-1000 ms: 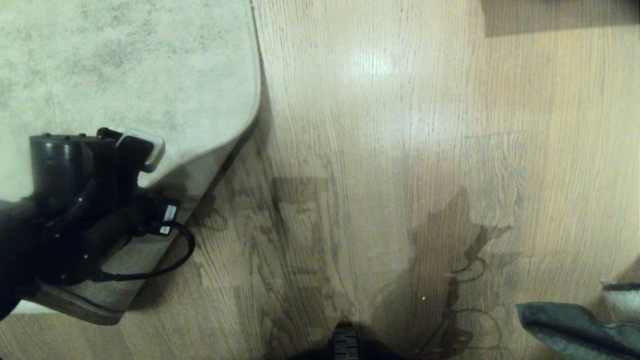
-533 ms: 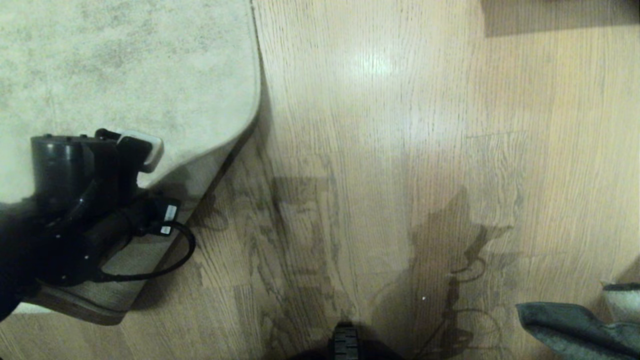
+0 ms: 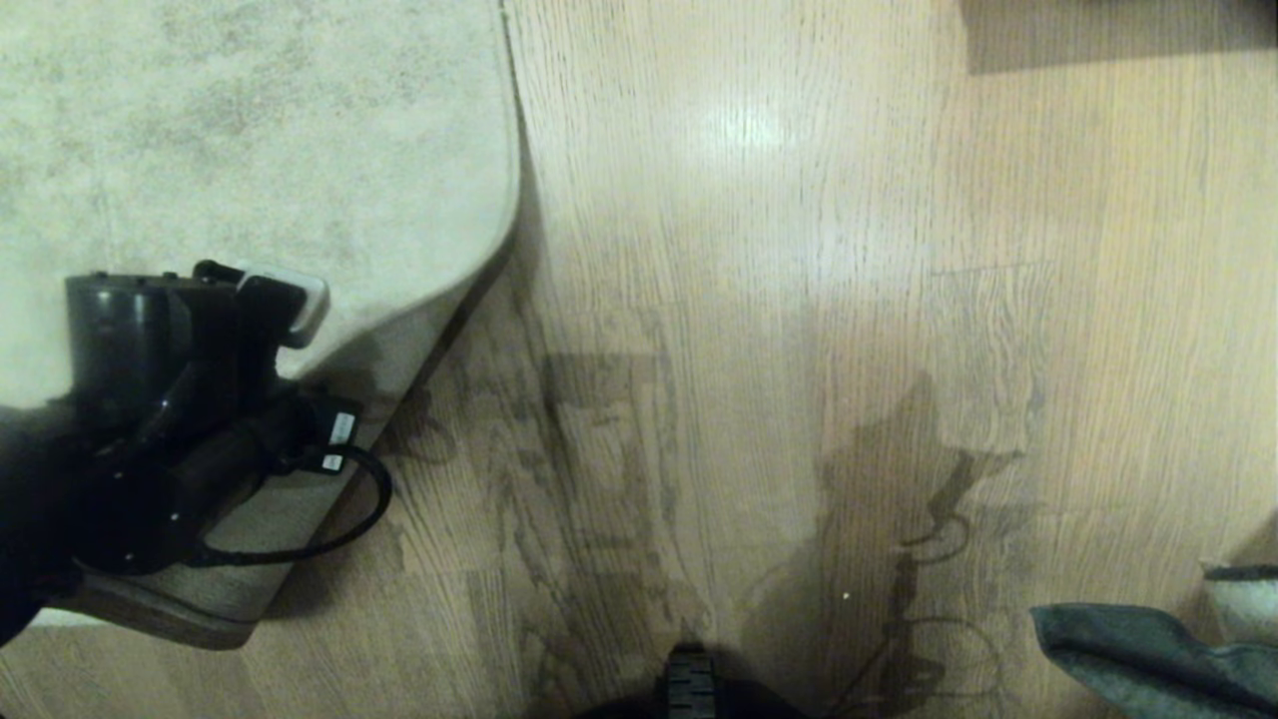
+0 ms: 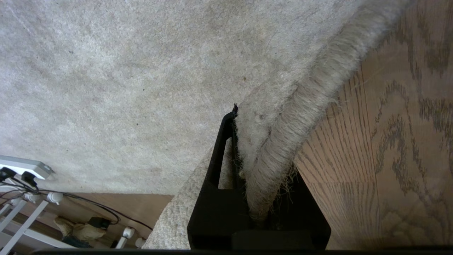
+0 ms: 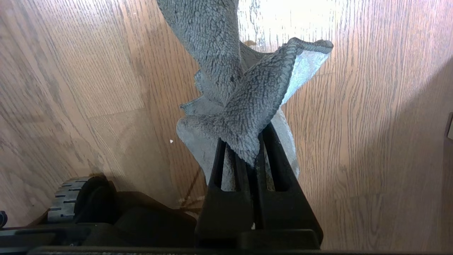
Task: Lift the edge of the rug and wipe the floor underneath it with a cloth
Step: Lift up the carpet
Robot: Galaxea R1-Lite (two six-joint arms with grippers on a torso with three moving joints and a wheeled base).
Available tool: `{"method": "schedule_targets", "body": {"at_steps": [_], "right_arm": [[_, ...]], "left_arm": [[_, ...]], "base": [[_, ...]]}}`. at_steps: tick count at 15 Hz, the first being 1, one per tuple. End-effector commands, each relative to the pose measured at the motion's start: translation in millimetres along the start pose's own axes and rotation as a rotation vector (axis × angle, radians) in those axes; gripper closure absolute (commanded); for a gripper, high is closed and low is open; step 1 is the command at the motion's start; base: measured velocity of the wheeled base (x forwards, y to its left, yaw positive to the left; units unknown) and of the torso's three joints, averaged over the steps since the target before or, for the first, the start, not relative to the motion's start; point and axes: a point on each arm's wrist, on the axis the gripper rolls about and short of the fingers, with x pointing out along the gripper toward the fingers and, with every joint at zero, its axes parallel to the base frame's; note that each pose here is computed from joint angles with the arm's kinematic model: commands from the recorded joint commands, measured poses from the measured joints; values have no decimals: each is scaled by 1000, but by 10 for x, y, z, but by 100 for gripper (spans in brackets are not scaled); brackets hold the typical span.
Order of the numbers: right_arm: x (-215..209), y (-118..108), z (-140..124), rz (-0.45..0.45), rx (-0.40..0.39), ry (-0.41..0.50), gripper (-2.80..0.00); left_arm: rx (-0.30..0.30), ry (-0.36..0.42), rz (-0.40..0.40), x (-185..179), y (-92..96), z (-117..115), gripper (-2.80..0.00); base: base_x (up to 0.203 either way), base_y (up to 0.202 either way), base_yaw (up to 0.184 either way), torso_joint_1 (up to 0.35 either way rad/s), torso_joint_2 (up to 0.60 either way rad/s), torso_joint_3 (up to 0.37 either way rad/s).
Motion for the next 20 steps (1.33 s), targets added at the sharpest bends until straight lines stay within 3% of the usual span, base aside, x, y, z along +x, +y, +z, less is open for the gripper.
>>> {"method": "schedule_targets", "body": {"at_steps": [1, 20], "right_arm": [[1, 0, 1, 0, 1, 0, 0], [1, 0, 1, 0, 1, 0, 0]], "left_arm": [[2, 2, 2, 5, -7, -4, 0], [-8, 22, 1, 45, -34, -47, 0]], "base": [[0, 0, 0, 0, 0, 0], [0, 0, 0, 0, 0, 0]]}}
